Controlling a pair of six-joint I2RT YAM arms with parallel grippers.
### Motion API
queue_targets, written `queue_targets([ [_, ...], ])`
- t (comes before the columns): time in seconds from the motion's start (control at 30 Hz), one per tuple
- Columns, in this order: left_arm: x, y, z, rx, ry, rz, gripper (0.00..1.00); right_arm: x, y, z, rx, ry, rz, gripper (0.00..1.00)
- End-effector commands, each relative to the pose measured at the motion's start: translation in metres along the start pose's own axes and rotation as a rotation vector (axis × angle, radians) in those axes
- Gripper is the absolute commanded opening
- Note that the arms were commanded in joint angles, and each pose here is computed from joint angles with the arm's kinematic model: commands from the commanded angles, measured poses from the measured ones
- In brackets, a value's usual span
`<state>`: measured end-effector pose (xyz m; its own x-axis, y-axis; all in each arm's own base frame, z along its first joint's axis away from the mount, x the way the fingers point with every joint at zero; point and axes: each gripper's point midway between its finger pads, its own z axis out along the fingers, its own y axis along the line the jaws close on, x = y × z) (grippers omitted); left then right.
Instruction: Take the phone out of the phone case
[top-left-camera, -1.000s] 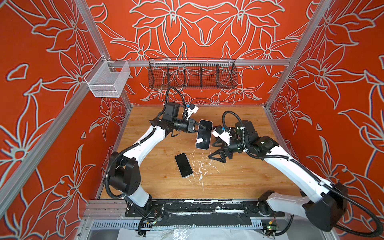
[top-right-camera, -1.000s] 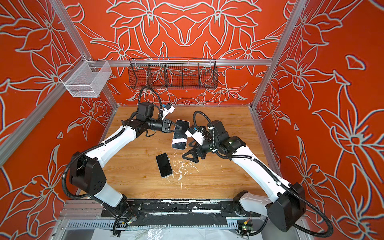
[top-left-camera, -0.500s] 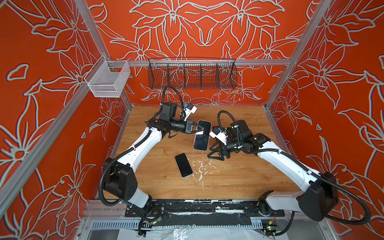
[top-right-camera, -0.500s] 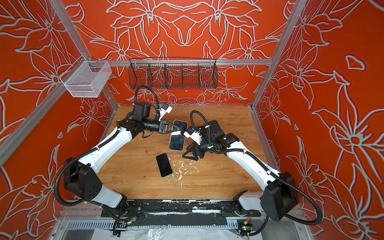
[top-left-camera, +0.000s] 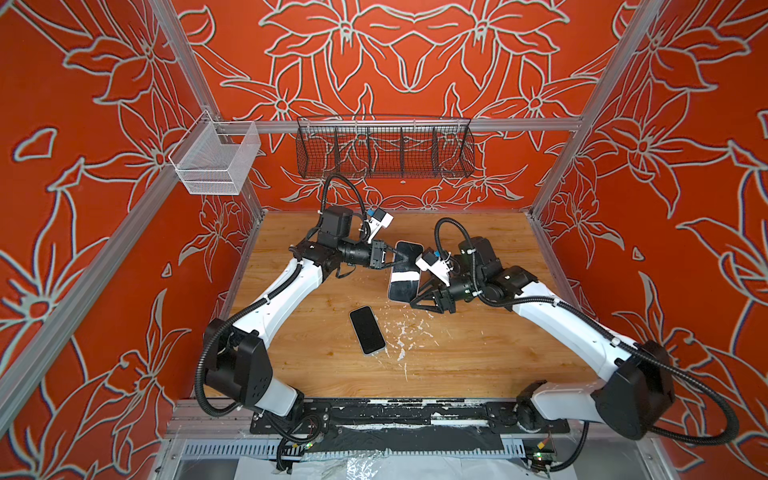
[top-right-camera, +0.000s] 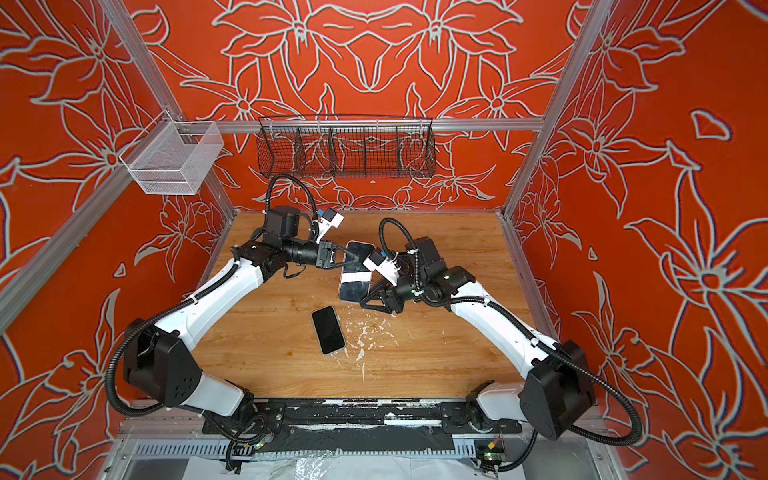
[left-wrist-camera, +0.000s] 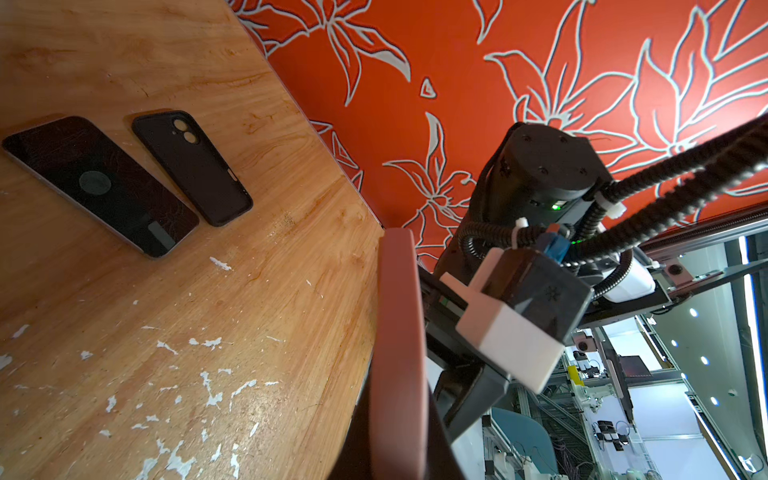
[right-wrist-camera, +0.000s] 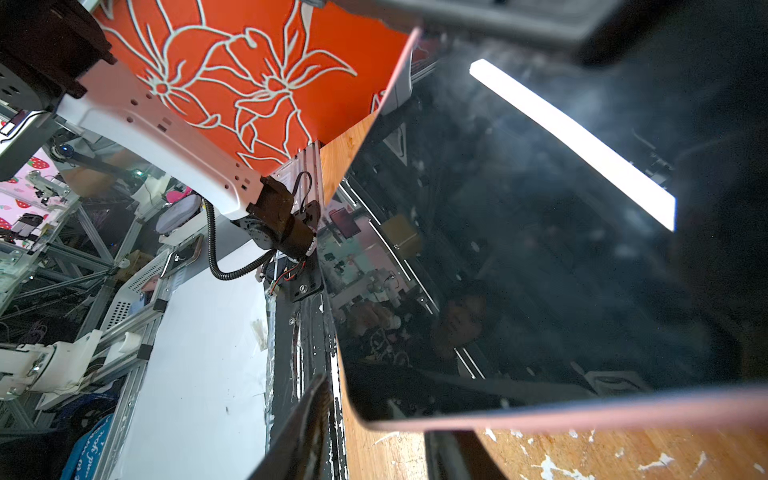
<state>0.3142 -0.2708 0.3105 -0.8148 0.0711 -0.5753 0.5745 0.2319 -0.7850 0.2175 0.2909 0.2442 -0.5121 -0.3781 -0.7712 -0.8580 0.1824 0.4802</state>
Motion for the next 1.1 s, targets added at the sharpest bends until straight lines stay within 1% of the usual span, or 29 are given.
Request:
queue_targets([
  [0.0,-0.011,-0.029,-0.009,0.064,-0.030,0.084,0.00,-0.001,0.007,0.003,-0.048,-0.004,-0.024,0.36],
  [0.2,-0.013,-0.031,-0.009,0.071,-0.030,0.084,0.00,0.003,0.011,0.003,-0.054,-0.001,-0.024,0.32],
  [0.43,-0.014,-0.031,-0.008,0.082,-0.030,0.078,0.00,0.002,0.017,0.000,-0.067,-0.009,-0.029,0.22],
  [0.77,-0.015,-0.031,-0.007,0.095,-0.028,0.067,0.00,-0.001,0.020,-0.001,-0.079,-0.027,-0.039,0.12],
  [0.9,-0.013,-0.030,-0.006,0.098,-0.027,0.064,0.00,-0.004,0.022,-0.001,-0.091,-0.042,-0.042,0.12],
  [1.0,-0.012,-0.029,-0.006,0.095,-0.028,0.064,0.00,-0.003,0.023,0.000,-0.101,-0.041,-0.038,0.14],
  [1.07,-0.011,-0.027,-0.006,0.089,-0.026,0.062,0.00,-0.003,0.025,-0.001,-0.111,-0.040,-0.042,0.22],
])
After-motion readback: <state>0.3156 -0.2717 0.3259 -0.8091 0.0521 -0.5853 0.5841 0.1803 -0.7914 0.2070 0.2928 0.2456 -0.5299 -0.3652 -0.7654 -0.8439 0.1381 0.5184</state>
